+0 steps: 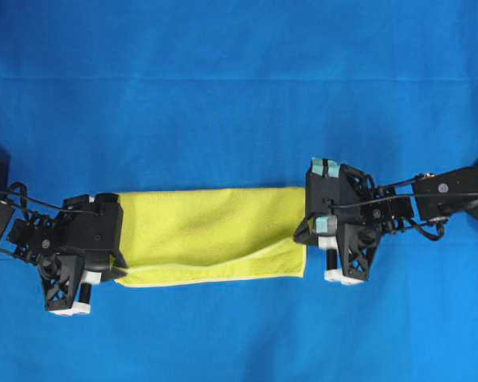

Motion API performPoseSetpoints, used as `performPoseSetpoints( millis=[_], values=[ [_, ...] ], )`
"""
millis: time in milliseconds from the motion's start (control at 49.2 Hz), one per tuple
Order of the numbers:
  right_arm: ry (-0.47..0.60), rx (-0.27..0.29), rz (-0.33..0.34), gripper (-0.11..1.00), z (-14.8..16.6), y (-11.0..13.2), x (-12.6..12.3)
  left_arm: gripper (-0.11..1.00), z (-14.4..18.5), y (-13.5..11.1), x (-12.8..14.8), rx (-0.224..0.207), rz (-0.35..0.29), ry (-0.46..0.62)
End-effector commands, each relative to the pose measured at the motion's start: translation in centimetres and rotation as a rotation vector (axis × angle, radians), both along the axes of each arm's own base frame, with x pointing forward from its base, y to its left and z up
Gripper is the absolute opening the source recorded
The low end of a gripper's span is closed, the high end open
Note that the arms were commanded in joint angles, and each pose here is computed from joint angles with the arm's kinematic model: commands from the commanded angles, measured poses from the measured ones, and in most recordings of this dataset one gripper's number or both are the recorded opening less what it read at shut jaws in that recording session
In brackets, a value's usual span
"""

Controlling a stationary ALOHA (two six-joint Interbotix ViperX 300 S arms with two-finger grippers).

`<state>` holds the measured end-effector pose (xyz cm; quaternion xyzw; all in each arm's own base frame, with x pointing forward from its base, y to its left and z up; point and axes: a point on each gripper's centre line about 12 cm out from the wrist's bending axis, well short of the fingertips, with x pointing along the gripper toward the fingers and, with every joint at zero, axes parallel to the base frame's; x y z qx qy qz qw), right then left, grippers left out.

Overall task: Fold the yellow towel.
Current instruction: 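Open both grippers and lift them off the folded edge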

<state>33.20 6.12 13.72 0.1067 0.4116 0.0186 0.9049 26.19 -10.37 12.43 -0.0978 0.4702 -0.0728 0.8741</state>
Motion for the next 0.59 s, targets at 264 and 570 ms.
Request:
performPoseSetpoints(
  millis=[264,570],
  values=[
    [-0.087,0.003,0.008,0.49,3.4,-0.1,0.2,0.75,2.1,-0.2,0.3,0.000,-0.033,-0.060],
    [-0.078,-0.022,-0.119,0.50,3.5,-4.9,0.4,0.70,2.4,4.7,1.2,0.067,0.061,-0.075]
  ],
)
